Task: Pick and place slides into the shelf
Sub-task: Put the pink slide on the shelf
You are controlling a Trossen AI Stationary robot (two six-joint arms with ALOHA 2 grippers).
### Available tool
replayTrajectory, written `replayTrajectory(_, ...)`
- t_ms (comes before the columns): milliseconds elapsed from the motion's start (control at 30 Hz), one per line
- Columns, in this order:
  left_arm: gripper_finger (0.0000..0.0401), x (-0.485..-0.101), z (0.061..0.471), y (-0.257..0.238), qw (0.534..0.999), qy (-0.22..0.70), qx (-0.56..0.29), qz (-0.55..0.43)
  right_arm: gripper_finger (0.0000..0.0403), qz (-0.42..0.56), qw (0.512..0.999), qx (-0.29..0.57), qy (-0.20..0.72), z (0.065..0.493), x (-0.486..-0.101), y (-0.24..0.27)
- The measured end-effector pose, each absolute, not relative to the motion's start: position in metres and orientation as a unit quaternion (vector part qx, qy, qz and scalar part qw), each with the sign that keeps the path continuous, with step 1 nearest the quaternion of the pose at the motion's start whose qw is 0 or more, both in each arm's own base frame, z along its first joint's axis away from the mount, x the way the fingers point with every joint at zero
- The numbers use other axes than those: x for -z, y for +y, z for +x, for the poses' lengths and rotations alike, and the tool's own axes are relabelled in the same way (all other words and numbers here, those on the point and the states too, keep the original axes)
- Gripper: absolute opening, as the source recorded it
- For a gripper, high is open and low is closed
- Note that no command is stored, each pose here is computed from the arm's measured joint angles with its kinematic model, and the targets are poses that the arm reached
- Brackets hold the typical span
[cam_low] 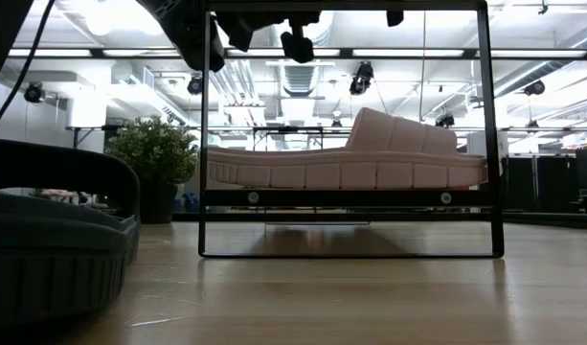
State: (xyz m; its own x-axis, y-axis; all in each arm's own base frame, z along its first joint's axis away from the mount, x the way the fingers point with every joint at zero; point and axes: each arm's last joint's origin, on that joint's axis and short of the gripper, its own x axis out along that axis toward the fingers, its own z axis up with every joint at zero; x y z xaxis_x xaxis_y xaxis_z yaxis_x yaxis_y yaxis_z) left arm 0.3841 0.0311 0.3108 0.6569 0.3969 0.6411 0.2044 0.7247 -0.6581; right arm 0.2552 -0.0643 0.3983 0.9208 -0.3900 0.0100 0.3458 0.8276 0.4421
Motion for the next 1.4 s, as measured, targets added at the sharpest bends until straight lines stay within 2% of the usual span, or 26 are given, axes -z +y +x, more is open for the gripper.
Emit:
replayTrajectory(333, 0.0196, -0.313, 0.384, 0.036, 0.849, -0.397, -0.019, -0.348, 0.0038, 0.219, 0.948, 0.219, -0.069, 0.245, -0.405, -0.067)
replayTrajectory(467, 0.0228, -0.313, 0.384, 0.041, 0.868, -0.377, 0.026, -0.322, 0.0038, 0.22, 0.947, 0.226, -0.057, 0.235, -0.407, -0.067)
replayTrajectory(600, 0.0235, -0.316, 0.38, 0.049, 0.899, -0.317, 0.058, -0.297, 0.0038, 0.221, 0.947, 0.228, -0.047, 0.22, -0.41, -0.063)
replayTrajectory(733, 0.0235, -0.331, 0.363, 0.054, 0.94, -0.234, 0.03, -0.246, 0.0037, 0.216, 0.941, 0.255, -0.052, 0.199, -0.419, -0.061)
replayTrajectory(900, 0.0235, -0.356, 0.332, 0.052, 0.98, -0.151, -0.024, -0.129, 0.0037, 0.22, 0.942, 0.253, -0.029, 0.184, -0.421, -0.058)
replayTrajectory(1067, 0.0235, -0.383, 0.295, 0.048, 0.989, -0.122, -0.048, -0.065, 0.0037, 0.239, 0.947, 0.214, 0.009, 0.185, -0.415, -0.059)
replayTrajectory(1400, 0.0235, -0.4, 0.24, 0.043, 0.991, -0.047, -0.12, -0.042, 0.0037, 0.279, 0.947, 0.129, 0.09, 0.192, -0.398, -0.078)
